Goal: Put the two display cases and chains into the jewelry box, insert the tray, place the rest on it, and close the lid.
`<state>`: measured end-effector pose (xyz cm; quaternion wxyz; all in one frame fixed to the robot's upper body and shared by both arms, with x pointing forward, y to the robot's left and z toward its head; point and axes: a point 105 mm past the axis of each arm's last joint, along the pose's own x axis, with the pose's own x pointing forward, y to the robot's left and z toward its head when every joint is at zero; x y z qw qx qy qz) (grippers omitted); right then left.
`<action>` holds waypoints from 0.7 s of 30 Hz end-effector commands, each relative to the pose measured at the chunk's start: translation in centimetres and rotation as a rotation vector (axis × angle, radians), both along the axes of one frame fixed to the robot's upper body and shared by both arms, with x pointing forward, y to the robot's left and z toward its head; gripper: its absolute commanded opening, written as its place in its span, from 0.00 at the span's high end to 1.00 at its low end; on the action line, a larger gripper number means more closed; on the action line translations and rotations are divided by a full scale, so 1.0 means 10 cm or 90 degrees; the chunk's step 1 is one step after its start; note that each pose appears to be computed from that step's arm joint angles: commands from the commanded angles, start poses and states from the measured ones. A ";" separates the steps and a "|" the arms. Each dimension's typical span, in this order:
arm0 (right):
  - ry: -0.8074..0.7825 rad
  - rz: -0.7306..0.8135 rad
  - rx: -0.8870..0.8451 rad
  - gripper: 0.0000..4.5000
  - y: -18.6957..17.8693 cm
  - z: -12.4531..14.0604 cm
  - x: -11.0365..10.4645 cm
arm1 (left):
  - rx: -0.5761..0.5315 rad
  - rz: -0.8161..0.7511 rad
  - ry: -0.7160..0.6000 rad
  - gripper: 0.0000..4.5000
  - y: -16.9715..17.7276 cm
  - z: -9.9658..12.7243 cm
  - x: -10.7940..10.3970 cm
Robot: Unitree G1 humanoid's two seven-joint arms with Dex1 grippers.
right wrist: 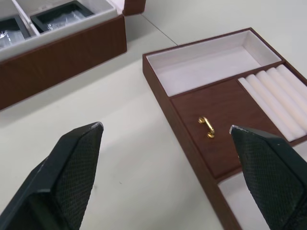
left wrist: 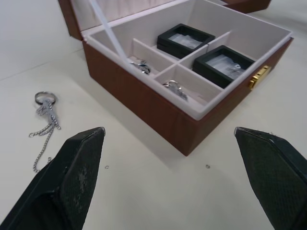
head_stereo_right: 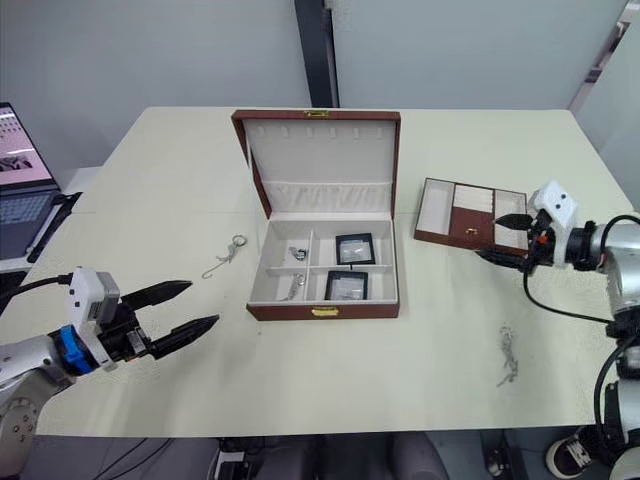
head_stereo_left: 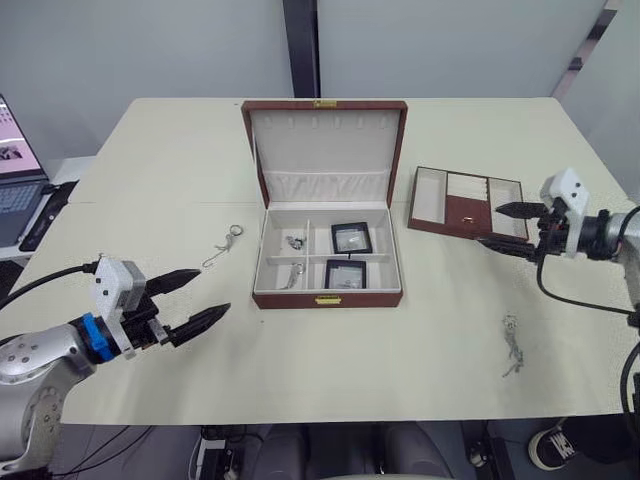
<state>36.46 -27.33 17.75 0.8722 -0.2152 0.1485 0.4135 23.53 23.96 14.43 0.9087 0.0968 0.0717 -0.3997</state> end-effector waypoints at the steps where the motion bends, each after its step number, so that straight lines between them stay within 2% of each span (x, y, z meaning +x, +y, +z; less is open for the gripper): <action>1: 0.001 0.011 -0.038 0.00 -0.12 0.06 0.02 | 0.005 -0.043 -0.053 0.00 -0.10 0.15 -0.07; 13: 0.050 0.001 -0.140 0.00 -0.13 -0.18 0.18 | -0.027 -0.200 -0.075 0.00 -0.60 0.04 -0.42; 21: 0.045 -0.039 -0.151 0.00 -0.10 -0.27 0.28 | -0.037 -0.206 -0.078 0.00 -0.65 0.03 -0.47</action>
